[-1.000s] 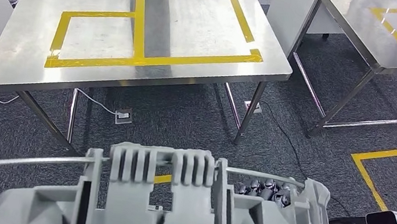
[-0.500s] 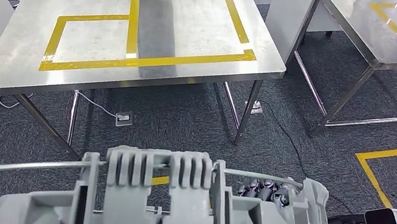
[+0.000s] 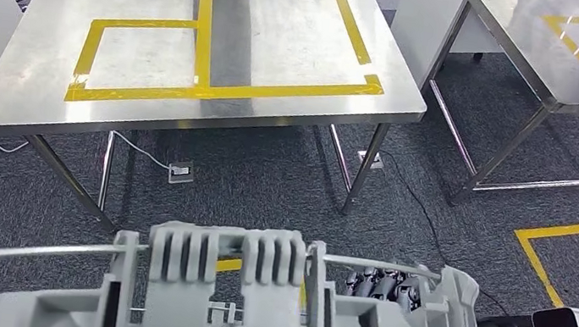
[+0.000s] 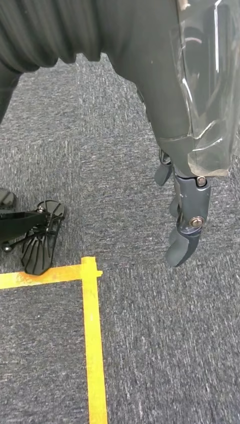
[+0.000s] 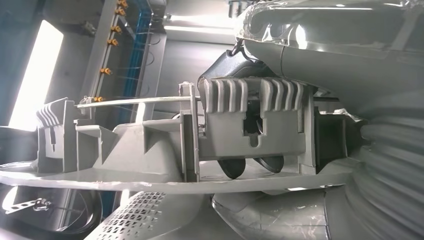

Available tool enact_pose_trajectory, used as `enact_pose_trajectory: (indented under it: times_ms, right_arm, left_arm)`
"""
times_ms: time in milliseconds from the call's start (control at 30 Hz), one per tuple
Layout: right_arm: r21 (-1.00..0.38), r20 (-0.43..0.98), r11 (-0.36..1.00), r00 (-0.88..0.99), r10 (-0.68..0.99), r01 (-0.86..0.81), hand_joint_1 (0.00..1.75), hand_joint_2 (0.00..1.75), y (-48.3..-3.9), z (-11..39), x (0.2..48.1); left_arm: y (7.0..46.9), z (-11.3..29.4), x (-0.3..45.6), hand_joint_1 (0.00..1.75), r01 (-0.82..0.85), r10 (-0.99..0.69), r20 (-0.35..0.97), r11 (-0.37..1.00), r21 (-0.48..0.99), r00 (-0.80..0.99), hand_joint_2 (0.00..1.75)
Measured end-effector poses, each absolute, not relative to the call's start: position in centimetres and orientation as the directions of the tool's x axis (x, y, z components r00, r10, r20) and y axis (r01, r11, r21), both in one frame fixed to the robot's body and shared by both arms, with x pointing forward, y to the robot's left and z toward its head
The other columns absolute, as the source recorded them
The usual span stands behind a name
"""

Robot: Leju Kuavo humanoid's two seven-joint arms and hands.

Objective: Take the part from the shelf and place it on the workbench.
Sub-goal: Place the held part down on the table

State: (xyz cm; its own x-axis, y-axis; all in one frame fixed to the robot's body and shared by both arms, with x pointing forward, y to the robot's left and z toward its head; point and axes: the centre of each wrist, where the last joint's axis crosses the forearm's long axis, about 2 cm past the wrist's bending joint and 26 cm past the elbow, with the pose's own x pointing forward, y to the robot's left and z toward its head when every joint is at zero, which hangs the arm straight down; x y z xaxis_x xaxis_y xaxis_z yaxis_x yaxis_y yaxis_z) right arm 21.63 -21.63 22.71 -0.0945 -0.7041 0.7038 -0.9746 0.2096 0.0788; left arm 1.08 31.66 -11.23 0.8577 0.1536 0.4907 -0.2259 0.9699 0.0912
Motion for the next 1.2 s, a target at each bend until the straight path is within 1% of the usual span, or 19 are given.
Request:
enact_pose_trajectory:
  times_ms: [833, 1200]
  right_arm:
    - [0.074, 0.704, 0.207, -0.096, -0.704, -0.975, 1.75, 1.75, -21.75, 22.76, 21.54]
    - [0.077, 0.711, 0.213, -0.096, -0.697, -0.974, 1.75, 1.75, -22.13, 22.46, 21.41]
  left_arm:
    - [32.2, -11.23, 0.67, 0.0, -0.224, 0.15, 0.482, 0.97, 0.098, 0.863, 1.75]
    - [31.85, -11.25, 0.5, 0.0, -0.222, 0.154, 0.478, 0.971, 0.088, 0.865, 1.75]
